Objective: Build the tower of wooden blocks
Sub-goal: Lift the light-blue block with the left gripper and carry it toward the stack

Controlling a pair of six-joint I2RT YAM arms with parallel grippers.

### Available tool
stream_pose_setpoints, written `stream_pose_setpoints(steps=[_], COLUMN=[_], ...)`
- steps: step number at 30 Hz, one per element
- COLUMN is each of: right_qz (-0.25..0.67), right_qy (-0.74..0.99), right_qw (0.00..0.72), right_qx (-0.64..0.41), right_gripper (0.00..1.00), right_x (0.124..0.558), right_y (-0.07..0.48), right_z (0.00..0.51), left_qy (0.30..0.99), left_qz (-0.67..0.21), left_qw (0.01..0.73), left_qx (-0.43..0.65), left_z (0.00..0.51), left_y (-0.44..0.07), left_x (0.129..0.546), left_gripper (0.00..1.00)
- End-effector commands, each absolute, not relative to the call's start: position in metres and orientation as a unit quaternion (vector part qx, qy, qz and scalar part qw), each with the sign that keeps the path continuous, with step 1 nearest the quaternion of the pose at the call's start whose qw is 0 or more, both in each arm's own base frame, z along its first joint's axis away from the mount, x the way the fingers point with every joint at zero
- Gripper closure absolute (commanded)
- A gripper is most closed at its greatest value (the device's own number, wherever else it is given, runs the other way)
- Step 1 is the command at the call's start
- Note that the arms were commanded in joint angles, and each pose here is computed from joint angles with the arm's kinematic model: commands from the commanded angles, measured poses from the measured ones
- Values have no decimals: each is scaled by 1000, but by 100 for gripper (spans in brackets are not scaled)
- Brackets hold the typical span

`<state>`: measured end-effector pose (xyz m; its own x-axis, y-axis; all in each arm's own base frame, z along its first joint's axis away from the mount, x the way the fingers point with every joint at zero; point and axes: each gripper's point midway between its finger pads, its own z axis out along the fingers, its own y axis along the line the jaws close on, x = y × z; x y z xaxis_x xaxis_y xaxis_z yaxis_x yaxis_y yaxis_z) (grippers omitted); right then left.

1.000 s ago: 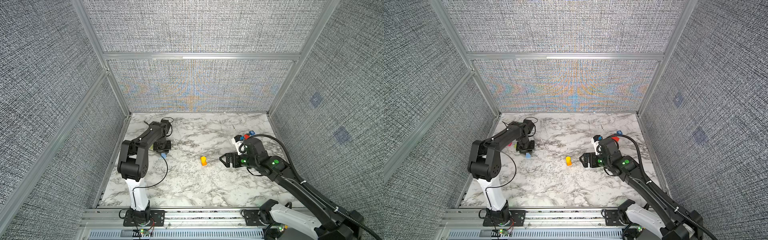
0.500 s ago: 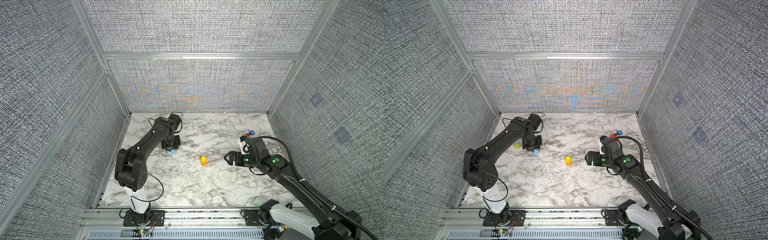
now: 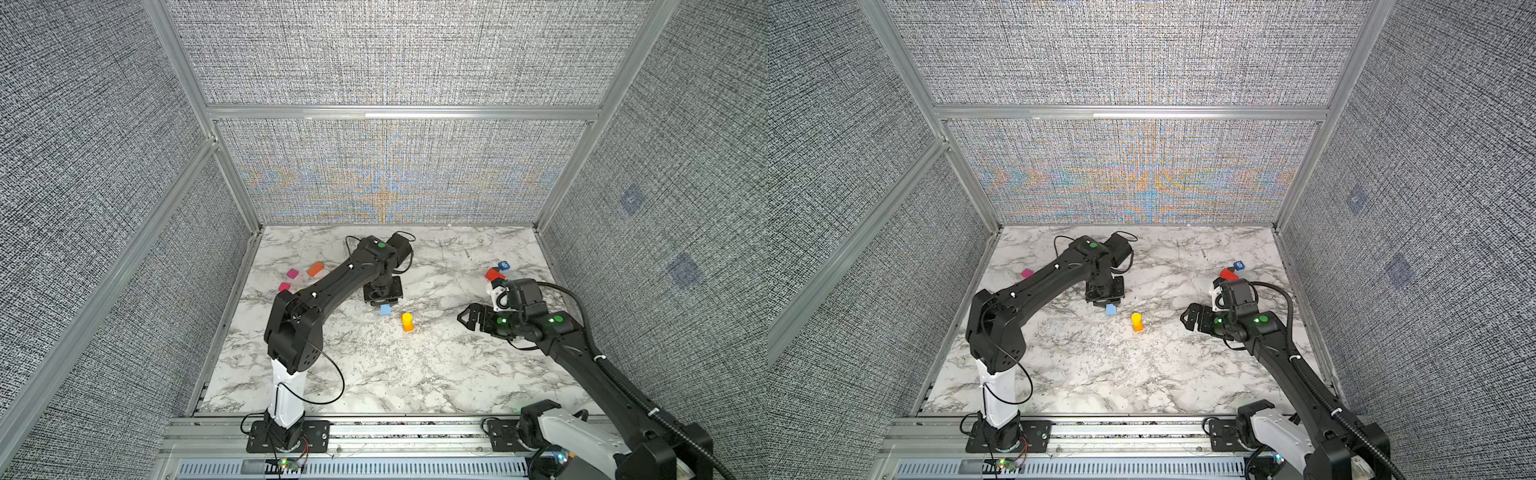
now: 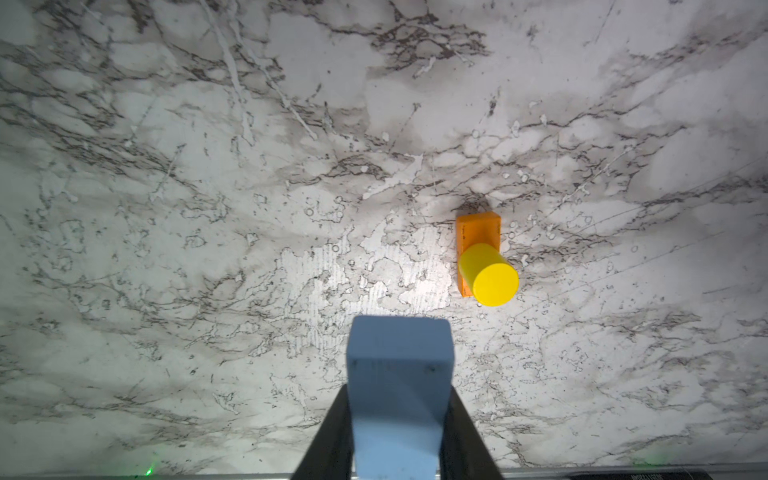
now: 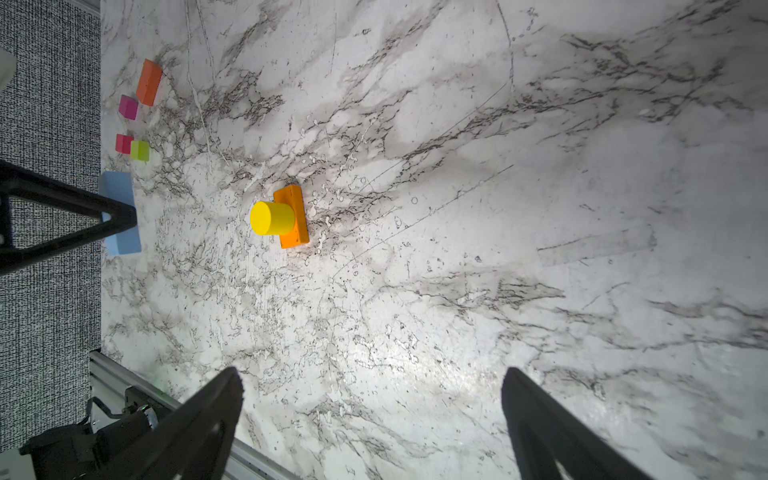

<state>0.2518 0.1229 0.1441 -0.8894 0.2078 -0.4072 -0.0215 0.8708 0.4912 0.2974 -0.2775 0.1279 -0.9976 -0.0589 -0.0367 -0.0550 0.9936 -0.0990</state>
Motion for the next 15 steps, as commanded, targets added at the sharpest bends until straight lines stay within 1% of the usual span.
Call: stream_pose_setpoints(steps=[1, 7, 15], right_qz=[264, 265, 267], right_qy=[936, 935, 936], right_qw=[227, 226, 212], right_qx=[46, 73, 87], right_gripper=[1, 1, 1], right_x=[251, 254, 253], right_y=[125, 115, 112], right_z=[143, 138, 126], left_qy=[998, 998, 997], left_qz=[-33, -43, -49], left_qw=[12, 12, 5], left_qx=[-44, -54, -63], left_z=[123, 118, 107], left_y=[-284, -304, -317], left_x=[294, 297, 298], left_gripper=[74, 74, 74])
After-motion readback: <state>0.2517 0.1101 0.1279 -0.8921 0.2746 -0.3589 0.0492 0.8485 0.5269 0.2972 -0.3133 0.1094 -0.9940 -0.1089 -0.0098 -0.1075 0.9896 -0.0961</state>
